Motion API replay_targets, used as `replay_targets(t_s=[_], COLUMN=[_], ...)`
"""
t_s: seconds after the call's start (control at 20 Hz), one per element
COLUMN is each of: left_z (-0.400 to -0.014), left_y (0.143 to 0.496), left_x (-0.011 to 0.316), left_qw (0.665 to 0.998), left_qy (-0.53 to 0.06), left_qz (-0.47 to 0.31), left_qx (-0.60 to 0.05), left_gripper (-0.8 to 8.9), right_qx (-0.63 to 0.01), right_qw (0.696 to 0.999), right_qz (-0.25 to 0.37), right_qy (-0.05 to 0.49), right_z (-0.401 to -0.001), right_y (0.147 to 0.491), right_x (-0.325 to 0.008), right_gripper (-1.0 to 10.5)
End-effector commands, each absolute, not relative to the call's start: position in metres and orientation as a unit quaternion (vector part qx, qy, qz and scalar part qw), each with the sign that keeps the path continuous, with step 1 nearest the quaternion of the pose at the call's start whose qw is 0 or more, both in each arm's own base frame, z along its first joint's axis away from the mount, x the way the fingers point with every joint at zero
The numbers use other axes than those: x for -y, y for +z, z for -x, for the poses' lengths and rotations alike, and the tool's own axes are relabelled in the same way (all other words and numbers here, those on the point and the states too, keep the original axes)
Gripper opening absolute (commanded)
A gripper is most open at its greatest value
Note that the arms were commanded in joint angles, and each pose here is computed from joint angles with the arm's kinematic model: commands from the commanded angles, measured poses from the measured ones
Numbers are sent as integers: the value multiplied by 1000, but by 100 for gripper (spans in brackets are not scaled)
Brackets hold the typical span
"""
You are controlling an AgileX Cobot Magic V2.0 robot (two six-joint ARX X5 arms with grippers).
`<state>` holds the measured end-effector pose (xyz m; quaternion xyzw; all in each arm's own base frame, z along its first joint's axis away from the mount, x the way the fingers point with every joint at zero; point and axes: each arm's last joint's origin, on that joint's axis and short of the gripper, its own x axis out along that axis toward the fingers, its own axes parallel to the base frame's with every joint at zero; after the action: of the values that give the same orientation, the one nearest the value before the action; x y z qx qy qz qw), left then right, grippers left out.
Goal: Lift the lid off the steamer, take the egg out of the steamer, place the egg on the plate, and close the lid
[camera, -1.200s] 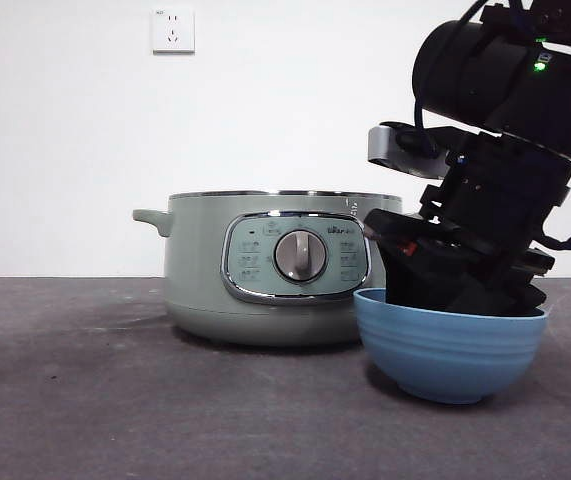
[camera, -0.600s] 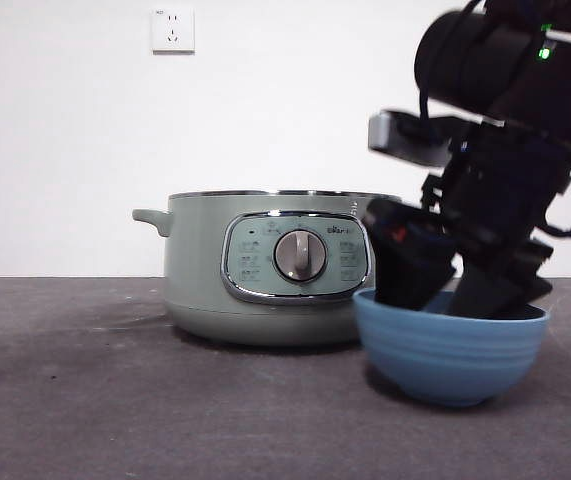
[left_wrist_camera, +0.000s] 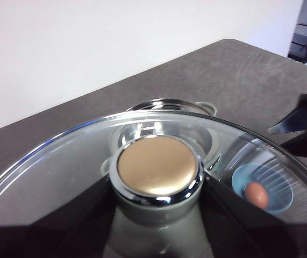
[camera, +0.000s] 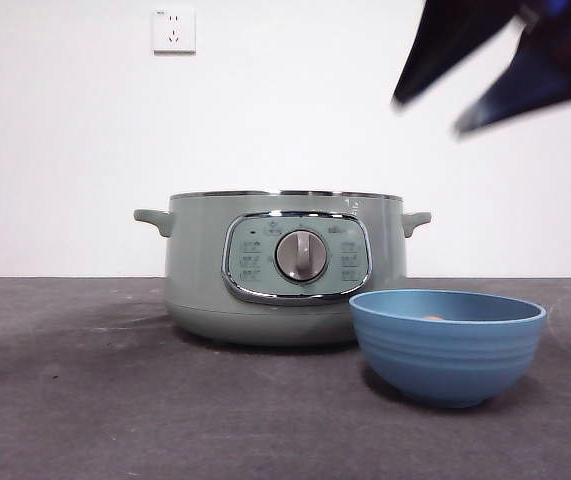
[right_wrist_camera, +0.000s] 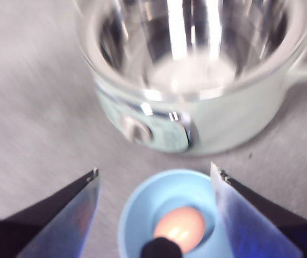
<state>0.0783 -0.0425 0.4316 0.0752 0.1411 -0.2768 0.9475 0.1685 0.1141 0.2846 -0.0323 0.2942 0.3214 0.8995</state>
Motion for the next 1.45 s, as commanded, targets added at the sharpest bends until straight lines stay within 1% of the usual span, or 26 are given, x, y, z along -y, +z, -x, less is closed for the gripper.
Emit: replay_targets(t_s=[0.05,0.15,0.3,0.5,0.7,1.0,1.15,1.45], left_z=[-92,-109,-145,-197,-248,-303,-319,-341], left_y=[445,445,441,421,390,343,328,294], left_x=[50,60,80,115,156,189,199,209], left_qw=[950,945,941,929,921,922,924,923], left_qy=[-292,-310,-320,-344,-362,-361,-359,-353], left_qz=[-65,-63,-63,-67,-70,-71,-69,-63], left_qx=[-90,-89,-94,-115,-125,-125,-113,-137], left_gripper=[-8,-8,-8,-8,-8,-8,-8,-8], right_qx=[-276,-261,-255,-276,-306,-306,-306,-308], right_qw=[907,911,913,908,901,901,901,901], right_qz=[2,-7,-20,-32,-25,-25,-25,-34], right_qy=[319,320,319,312,307,307,307,304], right_z=[-144,-122,-95,-74,-70,-70,-70,-70], right_y=[299,308,313,310,305,305,305,305], right_x=[-99,-84,-66,-53,-50,-50,-50,-50], right_gripper=[347,347,347,347,347,346,346,346])
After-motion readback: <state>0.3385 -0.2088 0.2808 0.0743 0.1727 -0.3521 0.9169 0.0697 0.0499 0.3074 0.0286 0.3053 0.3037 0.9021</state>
